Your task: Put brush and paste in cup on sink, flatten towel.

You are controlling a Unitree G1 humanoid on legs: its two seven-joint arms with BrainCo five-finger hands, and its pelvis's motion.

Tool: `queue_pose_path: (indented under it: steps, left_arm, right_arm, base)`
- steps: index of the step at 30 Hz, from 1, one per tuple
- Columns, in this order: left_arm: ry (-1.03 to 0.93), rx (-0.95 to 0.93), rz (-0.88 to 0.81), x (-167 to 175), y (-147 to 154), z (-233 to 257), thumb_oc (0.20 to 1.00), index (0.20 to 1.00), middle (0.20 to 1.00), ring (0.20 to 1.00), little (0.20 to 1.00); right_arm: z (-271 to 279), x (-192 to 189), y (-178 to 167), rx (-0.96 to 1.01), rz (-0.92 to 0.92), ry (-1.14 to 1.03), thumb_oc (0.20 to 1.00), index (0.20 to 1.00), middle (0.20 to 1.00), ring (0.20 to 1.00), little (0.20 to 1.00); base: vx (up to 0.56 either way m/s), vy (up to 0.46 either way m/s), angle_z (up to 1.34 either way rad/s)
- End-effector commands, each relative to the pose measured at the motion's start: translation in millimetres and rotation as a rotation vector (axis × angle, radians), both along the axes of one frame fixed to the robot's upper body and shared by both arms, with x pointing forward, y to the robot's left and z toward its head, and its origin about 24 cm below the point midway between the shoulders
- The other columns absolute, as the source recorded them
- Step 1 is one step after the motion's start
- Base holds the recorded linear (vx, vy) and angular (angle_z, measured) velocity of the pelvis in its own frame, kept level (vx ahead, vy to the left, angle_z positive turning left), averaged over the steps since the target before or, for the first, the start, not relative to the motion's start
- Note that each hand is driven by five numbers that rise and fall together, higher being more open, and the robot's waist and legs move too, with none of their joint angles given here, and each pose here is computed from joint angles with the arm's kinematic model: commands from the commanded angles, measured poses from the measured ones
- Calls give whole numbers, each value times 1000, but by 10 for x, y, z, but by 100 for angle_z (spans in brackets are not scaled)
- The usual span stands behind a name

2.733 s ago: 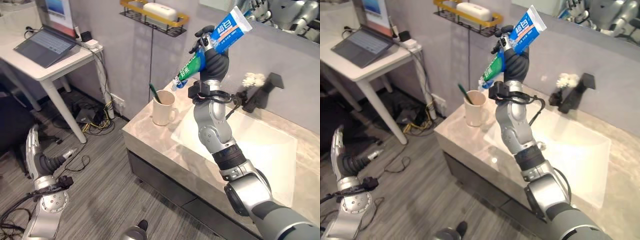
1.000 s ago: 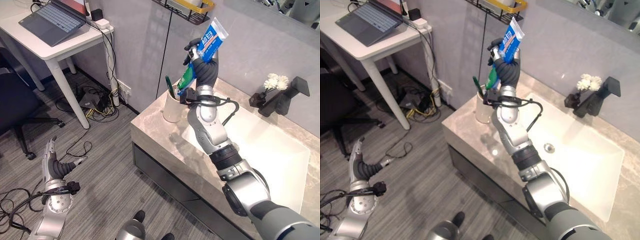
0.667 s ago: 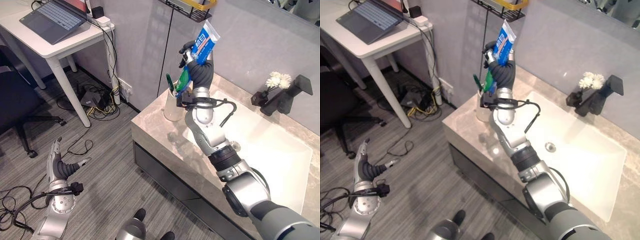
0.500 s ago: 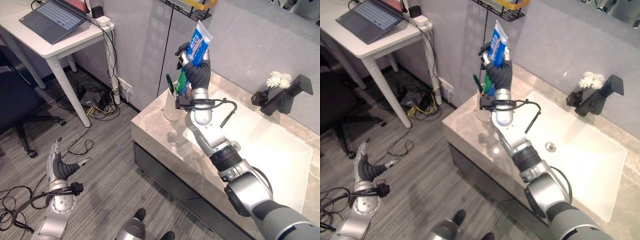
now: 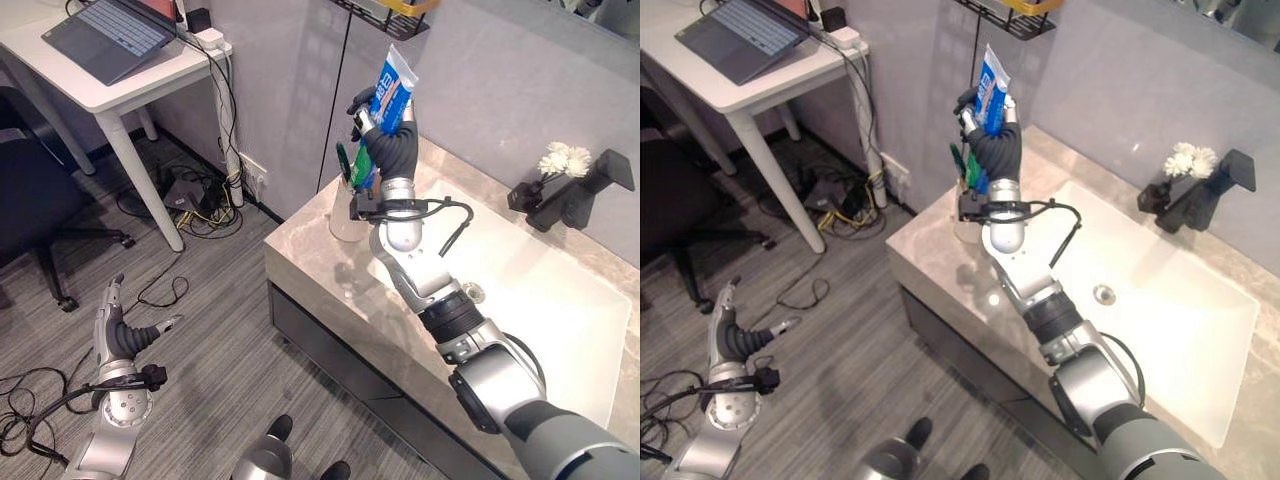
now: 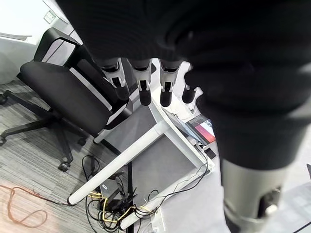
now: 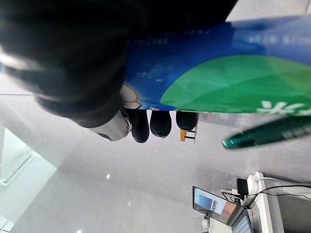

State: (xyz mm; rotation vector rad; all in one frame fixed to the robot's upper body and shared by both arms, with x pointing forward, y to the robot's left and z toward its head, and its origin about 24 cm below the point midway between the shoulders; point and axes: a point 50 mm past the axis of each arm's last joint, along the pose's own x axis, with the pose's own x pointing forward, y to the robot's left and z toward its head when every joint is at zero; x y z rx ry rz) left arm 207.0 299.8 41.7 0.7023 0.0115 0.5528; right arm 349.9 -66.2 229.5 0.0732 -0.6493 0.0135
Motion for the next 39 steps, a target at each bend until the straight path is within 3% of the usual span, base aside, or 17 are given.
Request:
queue_pose_path:
  steps: [1, 14, 15, 16, 29, 39]
  left_arm:
    - [-27, 27, -49, 47, -39, 41, 1000, 1000, 1000, 1000, 1000]
    - [-12, 18, -55, 58, -62, -4, 1000, 1000, 1000, 1000, 1000]
    - [-12, 17, -55, 57, -62, -4, 1000, 1000, 1000, 1000, 1000]
    - [-13, 17, -57, 54, -64, -1, 1000, 1000, 1000, 1000, 1000]
    - [-5, -9, -63, 51, -107, -33, 1000, 1000, 1000, 1000, 1000]
    - [-138, 24, -115, 93, -199, 270, 1000, 1000, 1000, 1000, 1000]
  right_arm:
    - [329, -67, -33, -12, -18, -153, 200, 200, 200, 200, 200]
    - [240, -34, -56, -20, -37, -119, 200, 200, 200, 200, 200]
    - [239, -34, -56, -20, -37, -119, 310, 310, 310, 310, 310]
    - [213, -23, -62, -33, -40, -110, 1000, 1000, 1000, 1000, 1000]
    - [148, -22, -81, -17, -50, -88, 1000, 1000, 1000, 1000, 1000]
    - [517, -280, -398, -28, -214, -320, 1000, 1000, 1000, 1000, 1000]
  base:
    - [0, 0, 0]
    - [0, 0, 0]
    - [0, 0, 0]
    - [0, 0, 0]
    - [-3, -2, -1]
    - [-9, -4, -2]
